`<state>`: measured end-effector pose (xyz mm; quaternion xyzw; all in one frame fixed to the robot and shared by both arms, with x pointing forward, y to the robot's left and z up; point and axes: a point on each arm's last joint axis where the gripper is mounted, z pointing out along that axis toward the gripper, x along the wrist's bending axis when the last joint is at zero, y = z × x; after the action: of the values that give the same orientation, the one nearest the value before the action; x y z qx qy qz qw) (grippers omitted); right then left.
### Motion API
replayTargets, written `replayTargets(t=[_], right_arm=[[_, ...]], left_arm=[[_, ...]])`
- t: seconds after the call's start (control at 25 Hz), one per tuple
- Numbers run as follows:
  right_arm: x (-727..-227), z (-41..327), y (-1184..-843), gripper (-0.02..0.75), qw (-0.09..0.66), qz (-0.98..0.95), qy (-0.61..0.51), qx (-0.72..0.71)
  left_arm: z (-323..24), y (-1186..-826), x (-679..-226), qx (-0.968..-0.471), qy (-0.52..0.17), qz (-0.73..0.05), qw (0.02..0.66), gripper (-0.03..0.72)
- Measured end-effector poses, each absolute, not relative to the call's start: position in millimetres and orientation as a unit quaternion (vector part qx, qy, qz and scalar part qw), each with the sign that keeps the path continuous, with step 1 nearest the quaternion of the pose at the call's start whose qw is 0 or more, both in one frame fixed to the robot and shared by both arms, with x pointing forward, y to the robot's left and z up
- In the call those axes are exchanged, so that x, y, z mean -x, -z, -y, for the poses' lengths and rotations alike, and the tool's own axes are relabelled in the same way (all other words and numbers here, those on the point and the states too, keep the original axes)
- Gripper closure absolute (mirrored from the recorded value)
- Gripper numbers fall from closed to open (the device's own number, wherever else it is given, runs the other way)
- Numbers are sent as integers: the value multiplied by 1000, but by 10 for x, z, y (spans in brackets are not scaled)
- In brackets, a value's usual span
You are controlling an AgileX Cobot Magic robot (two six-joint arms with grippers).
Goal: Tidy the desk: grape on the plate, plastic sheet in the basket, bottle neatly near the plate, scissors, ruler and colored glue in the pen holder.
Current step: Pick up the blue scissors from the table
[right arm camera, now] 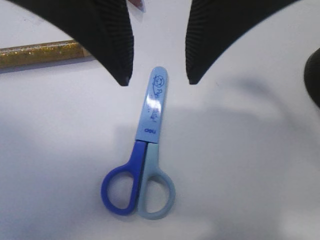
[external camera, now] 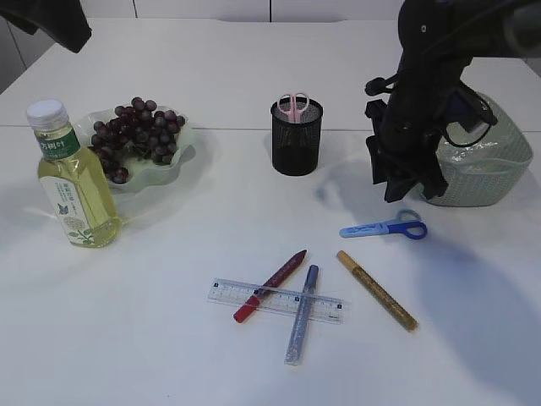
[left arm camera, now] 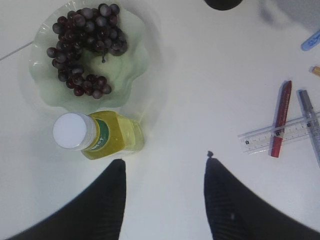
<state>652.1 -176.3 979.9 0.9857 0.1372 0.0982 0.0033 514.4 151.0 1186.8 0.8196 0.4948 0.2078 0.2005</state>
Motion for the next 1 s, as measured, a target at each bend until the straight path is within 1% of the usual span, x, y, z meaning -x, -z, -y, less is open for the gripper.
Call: replayTargets(t=[0.8,1.0], right_arm=[[-6577,1725,-9415,462,3,-130,-25,-991],[-6580,1725,-9401,462,4,-130,-24,-991]], left_arm=[[-1510,-11868,-5144,-820,-208,-495,200,317],[-1510,-11868,-5144,-820,-208,-495,200,317]])
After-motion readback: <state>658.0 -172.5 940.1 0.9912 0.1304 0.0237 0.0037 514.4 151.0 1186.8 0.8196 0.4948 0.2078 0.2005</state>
